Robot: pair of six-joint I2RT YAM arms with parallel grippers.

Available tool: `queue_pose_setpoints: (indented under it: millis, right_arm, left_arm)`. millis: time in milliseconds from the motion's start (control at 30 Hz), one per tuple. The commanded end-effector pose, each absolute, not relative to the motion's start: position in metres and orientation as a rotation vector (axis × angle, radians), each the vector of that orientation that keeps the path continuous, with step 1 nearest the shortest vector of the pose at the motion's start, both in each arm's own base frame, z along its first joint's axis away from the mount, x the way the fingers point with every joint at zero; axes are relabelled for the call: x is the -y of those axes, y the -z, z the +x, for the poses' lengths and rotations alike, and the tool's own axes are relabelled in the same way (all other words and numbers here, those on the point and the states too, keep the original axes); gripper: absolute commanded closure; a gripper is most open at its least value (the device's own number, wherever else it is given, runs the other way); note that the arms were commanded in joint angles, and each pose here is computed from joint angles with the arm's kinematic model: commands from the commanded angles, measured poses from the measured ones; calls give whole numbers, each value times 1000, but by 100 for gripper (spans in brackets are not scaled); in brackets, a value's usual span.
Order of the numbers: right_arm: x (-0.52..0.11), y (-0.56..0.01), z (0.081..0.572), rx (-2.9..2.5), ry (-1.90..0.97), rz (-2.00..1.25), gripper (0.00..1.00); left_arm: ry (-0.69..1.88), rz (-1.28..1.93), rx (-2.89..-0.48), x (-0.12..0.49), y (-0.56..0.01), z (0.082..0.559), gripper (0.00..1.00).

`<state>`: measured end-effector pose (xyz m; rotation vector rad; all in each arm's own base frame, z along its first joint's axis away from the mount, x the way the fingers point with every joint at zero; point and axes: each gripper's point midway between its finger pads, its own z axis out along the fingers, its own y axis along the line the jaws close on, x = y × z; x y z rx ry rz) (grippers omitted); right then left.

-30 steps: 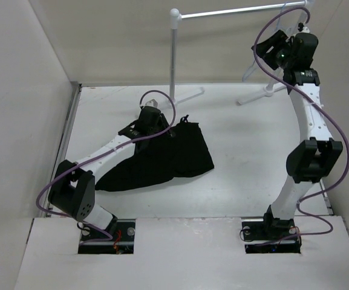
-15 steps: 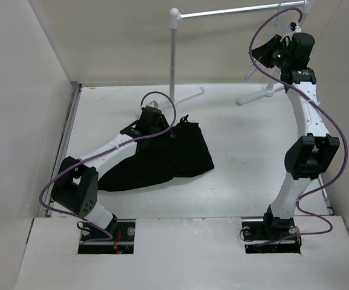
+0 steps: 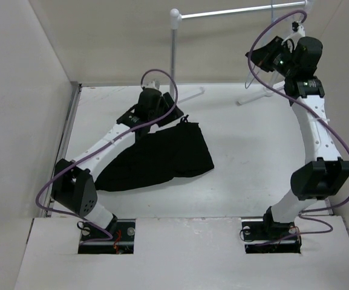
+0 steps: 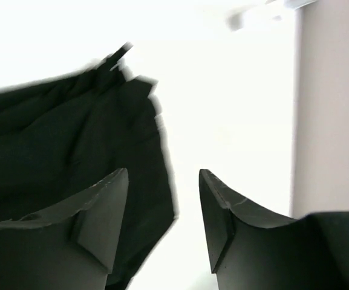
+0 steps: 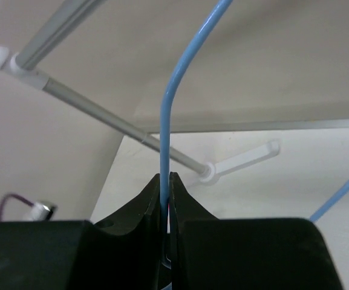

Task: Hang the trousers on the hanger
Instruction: Pick up the hanger from the clothesline.

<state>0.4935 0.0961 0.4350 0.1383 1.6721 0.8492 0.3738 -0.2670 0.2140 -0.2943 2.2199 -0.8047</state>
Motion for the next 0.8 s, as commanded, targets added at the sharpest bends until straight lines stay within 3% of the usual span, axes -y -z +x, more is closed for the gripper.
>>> queue_pose_setpoints:
  millis: [0,333,600,767]
  right_arm:
    - [-119,-446,461,-1618,-855,21,87]
    - [-157,-366,391,-1755,-903,24,88]
    - [-191,-279,342,-1937,-902,45,90]
    - [-202,-261,327,-1971,-871,22,92]
  left_arm:
    - [945,-218,-2043,290,-301,386,51]
    - [1110,-59,-1928,357,-387,379,48]
    - [1095,29,-2052,403,-348,363,48]
    - [977,13,-2164,403,-311,361,51]
